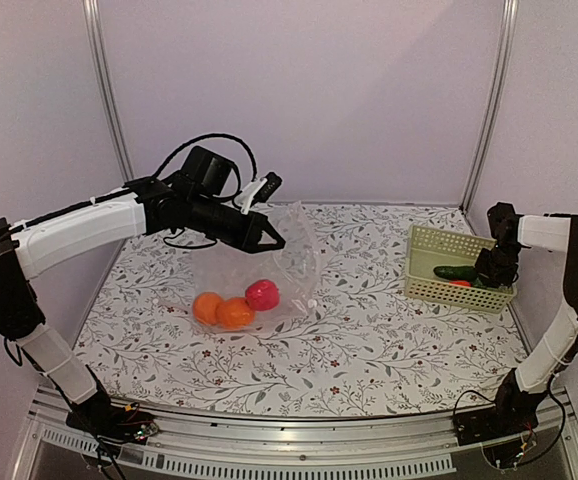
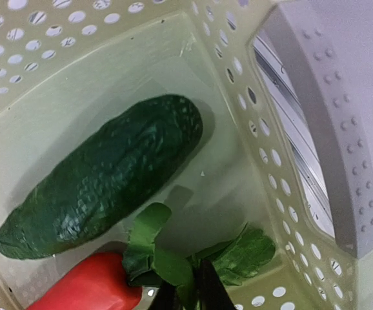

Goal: Place the food in the zip-top bag and seal the zipper
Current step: Adjust the fake vegetable in the bin.

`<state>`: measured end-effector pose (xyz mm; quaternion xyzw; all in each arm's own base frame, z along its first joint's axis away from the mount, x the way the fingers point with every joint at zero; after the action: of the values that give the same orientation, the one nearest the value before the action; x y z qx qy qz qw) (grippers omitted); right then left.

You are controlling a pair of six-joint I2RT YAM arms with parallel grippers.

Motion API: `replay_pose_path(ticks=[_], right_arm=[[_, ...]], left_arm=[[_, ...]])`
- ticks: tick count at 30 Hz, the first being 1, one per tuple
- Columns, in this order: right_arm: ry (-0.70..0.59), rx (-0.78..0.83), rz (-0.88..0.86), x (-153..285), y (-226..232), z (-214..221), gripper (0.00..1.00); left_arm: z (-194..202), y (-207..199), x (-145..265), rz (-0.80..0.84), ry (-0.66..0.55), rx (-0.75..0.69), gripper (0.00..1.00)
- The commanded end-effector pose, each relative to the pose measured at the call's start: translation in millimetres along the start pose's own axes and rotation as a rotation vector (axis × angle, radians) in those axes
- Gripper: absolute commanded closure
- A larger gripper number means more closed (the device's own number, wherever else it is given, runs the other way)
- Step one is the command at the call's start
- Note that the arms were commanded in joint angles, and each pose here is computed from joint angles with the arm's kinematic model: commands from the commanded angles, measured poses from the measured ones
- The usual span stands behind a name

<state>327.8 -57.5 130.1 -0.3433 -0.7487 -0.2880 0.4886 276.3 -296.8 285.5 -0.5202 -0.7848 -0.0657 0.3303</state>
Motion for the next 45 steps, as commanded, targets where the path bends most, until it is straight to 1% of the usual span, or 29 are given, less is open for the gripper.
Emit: replay_pose_path(ticks=[1,5,13,19,27,30,33,37,40,42,45], right_arm=[[-0.024,-0.026,-0.049,9.6,6.3,-8.3,0.99],[-0.058,-0.035,-0.085,21.7,10.2,-15.2,1.00],[-0.146,-0.026,-0.211,65.0,13.4,-26.8,1.00],[-0.157,0.016,-0.318,86.7,17.4,-26.9,1.00],[-0.210,0.059,-0.429,124.0,17.1,-29.4,1.00],[-0.184,0.073,-0.483,132.4,20.1,-27.3,1.00],[-0.174,0.066,-0.429,122.8,16.1,-25.2,1.00],[-0.118,0.057,-0.280,86.1,7.5,-16.3,1.00],[-0.093,0.041,-0.197,66.7,-1.0,-8.6,1.00],[-0.078,0.039,-0.165,58.4,-4.5,-4.8,1.00],[-0.053,0.048,-0.165,53.8,-3.9,-2.1,1.00]], left_arm=[[-0.9,0.2,7.8,-0.017,-0.008,-0.010,1.00],[-0.5,0.7,7.7,-0.021,-0.006,-0.011,1.00],[-0.8,0.8,8.0,-0.021,-0.008,-0.011,1.00],[-1.0,0.6,8.0,-0.020,-0.009,-0.010,1.00],[-0.6,0.2,7.3,-0.017,-0.008,-0.008,1.00],[-0.6,0.5,7.5,-0.016,-0.009,-0.006,1.00],[-1.0,-0.6,7.7,-0.011,-0.011,-0.006,1.00],[-1.5,-0.7,9.4,-0.019,-0.014,-0.012,1.00],[-1.6,0.0,9.3,-0.023,-0.015,-0.013,1.00],[-1.2,-0.3,9.0,-0.021,-0.012,-0.012,1.00],[-1.2,-0.3,8.9,-0.018,-0.013,-0.012,1.00]])
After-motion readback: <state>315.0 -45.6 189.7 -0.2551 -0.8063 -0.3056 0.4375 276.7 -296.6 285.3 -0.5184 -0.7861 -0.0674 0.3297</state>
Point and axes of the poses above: each gripper's point midway between its finger pads, its own x axis back along the fingers, its own y axis along the line the jaws close on, z = x × y, the point moved 8 cm from there along x, back along the fingers, and after that the axes turned 15 degrees about -x, right-handed, at the moved point
